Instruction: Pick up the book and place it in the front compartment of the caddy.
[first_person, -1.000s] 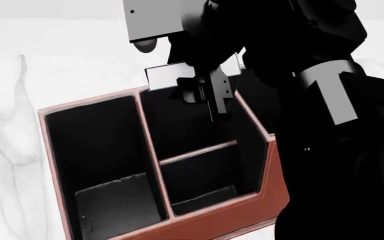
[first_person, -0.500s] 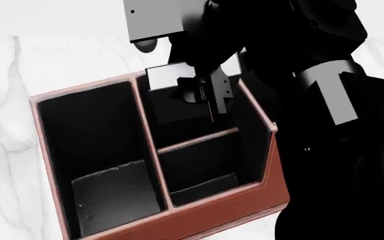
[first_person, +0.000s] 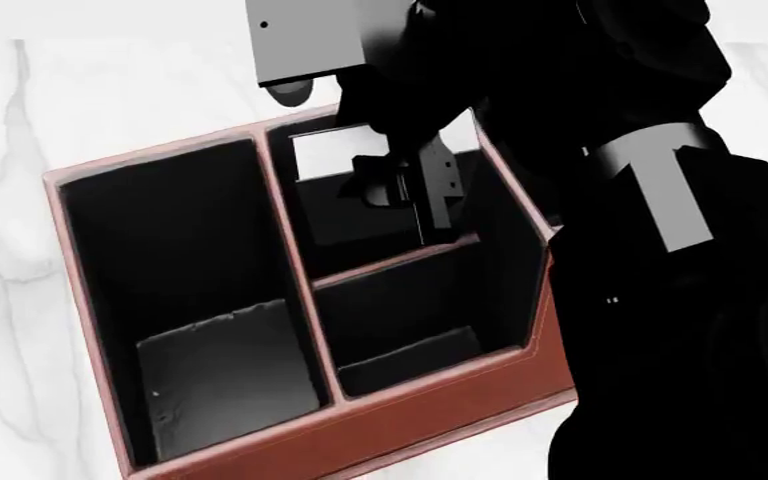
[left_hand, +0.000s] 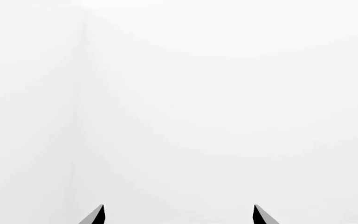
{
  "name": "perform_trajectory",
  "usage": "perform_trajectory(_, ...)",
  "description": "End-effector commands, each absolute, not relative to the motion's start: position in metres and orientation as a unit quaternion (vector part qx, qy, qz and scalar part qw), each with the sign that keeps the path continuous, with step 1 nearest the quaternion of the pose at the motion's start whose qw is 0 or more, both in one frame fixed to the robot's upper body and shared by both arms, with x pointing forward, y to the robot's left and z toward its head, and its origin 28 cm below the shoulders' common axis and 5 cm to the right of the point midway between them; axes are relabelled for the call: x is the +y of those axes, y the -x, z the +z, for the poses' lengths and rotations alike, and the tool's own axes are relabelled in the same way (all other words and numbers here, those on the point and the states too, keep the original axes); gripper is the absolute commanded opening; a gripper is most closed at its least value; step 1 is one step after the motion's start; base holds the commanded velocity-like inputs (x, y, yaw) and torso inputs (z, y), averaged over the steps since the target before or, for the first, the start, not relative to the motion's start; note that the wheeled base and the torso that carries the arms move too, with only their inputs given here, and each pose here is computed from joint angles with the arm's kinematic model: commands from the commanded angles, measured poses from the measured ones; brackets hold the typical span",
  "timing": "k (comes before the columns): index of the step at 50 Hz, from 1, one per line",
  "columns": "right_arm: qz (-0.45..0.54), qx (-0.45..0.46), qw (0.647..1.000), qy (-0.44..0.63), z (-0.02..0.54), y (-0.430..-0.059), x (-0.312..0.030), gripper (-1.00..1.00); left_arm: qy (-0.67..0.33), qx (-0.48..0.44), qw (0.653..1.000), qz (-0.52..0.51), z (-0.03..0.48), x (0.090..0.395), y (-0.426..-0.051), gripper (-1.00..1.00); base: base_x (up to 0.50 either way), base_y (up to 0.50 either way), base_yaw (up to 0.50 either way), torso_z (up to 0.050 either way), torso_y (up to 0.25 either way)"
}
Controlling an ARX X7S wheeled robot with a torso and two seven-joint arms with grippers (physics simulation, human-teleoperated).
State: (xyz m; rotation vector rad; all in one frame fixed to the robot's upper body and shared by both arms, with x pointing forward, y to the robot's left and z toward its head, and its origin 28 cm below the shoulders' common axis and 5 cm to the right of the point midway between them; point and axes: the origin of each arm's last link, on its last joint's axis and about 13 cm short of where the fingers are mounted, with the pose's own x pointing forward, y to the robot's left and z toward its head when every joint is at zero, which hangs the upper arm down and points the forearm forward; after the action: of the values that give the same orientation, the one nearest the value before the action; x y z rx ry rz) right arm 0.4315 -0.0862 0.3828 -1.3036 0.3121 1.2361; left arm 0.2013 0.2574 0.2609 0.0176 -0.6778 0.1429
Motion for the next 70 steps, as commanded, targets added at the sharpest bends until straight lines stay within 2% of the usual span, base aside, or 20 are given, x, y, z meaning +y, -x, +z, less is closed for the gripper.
perform_trajectory(1,0.545,0.113,0.611,0.563,0.3884,-0.4298,-0.0771,-1.0,-0.007,-0.346,0.936,0.072,0.2633,0.2587,-0.2015,1.0,0.0,0.0,0.0,0.0,0.0)
perform_trajectory(7,0.544,0.114,0.612,0.562,0.3882,-0.4299,-0.0775,-1.0,-0.005,-0.346,0.936,0.071,0.2632,0.2588,-0.2016,1.0,0.0,0.0,0.0,0.0,-0.174)
perform_trajectory(54,0.543,0.118,0.614,0.561,0.3859,-0.4305,-0.0778,-1.0,0.001,-0.347,0.935,0.069,0.2636,0.2593,-0.2011,1.0,0.0,0.0,0.0,0.0,-0.019)
perform_trajectory(69,0.525,0.127,0.624,0.565,0.3847,-0.4309,-0.0794,-1.0,0.003,-0.348,0.935,0.069,0.2647,0.2592,-0.2017,1.0,0.0,0.0,0.0,0.0,0.0)
perform_trajectory(70,0.522,0.128,0.625,0.565,0.3846,-0.4309,-0.0795,1.0,0.004,-0.348,0.935,0.069,0.2647,0.2593,-0.2016,1.0,0.0,0.0,0.0,0.0,0.0)
